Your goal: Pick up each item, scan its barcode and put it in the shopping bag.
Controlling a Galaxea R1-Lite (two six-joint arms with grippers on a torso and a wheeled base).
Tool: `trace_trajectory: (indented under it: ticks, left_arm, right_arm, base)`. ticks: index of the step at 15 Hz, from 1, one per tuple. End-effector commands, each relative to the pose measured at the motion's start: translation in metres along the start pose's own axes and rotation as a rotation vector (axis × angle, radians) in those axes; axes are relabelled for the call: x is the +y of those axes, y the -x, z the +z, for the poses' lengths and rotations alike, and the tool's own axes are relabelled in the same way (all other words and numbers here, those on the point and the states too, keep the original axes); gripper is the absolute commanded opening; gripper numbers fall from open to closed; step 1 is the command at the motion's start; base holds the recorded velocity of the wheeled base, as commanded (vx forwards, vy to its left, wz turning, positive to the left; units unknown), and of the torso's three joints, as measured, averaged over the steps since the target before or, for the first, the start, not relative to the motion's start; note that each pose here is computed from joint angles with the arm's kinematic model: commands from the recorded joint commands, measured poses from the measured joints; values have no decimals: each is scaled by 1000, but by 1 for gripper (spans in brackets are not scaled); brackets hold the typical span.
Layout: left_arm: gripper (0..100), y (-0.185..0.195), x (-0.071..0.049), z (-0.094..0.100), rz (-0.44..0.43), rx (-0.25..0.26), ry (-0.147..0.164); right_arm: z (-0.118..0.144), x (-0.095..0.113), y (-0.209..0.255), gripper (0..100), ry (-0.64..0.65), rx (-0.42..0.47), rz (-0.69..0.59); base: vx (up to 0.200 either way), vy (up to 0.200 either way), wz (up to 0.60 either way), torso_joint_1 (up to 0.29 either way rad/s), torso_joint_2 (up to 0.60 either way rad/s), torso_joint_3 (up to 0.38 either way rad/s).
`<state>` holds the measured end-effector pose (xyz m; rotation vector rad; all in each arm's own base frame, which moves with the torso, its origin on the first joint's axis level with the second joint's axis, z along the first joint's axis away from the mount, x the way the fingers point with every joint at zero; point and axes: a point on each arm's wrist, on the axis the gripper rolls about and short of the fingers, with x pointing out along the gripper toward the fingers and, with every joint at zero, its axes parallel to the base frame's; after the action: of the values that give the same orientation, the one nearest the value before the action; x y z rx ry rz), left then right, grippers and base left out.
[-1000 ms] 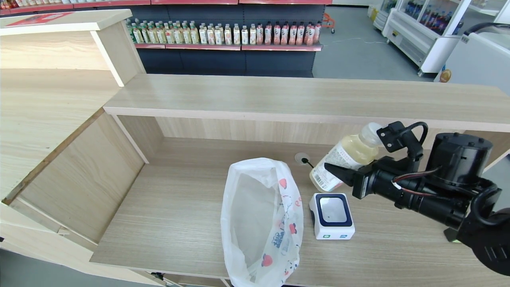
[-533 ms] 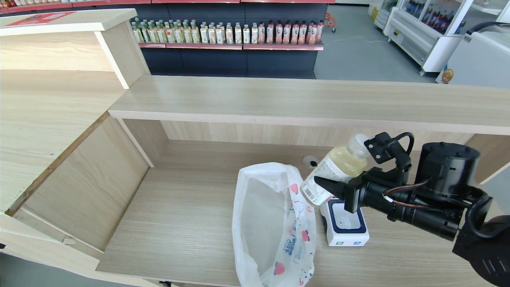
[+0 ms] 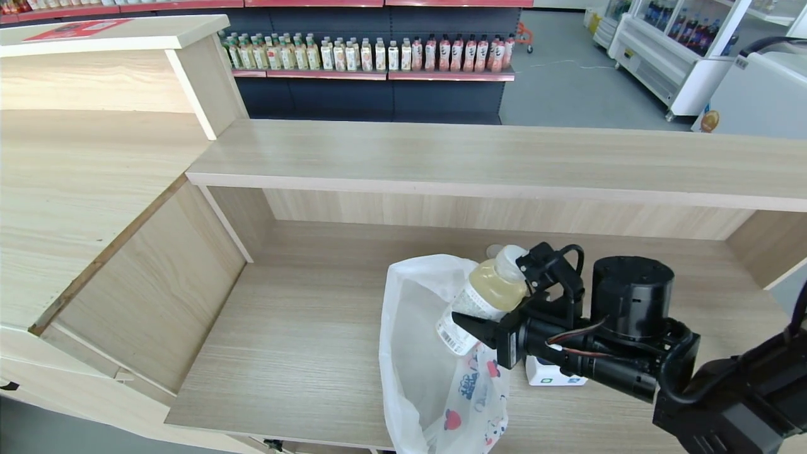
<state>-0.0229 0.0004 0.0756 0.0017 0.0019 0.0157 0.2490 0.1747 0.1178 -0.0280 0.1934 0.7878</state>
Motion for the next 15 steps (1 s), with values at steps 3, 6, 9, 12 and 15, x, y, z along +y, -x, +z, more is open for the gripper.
trace_trajectory:
  ticks: [3, 6, 9, 12, 15]
  left_arm:
    - [100, 0, 0, 0, 1, 0, 0]
    - [100, 0, 0, 0, 1, 0, 0]
    - [100, 0, 0, 0, 1, 0, 0]
    - [100, 0, 0, 0, 1, 0, 0]
    - [100, 0, 0, 0, 1, 0, 0]
  right_arm:
    - [-34, 1, -26, 0, 30, 84, -23]
    - [-48, -2, -52, 0, 132, 75, -25]
    - [-63, -14, -77, 0, 228, 15, -57]
    - [-75, -22, -90, 0, 260, 20, -75]
    - [-82, -29, -106, 0, 280, 3, -89]
  base:
    - [0, 0, 0, 0, 0, 0]
    - [0, 0, 0, 0, 0, 0]
    - [0, 0, 0, 0, 0, 0]
    - [0, 0, 0, 0, 0, 0]
    - [0, 0, 0, 0, 0, 0]
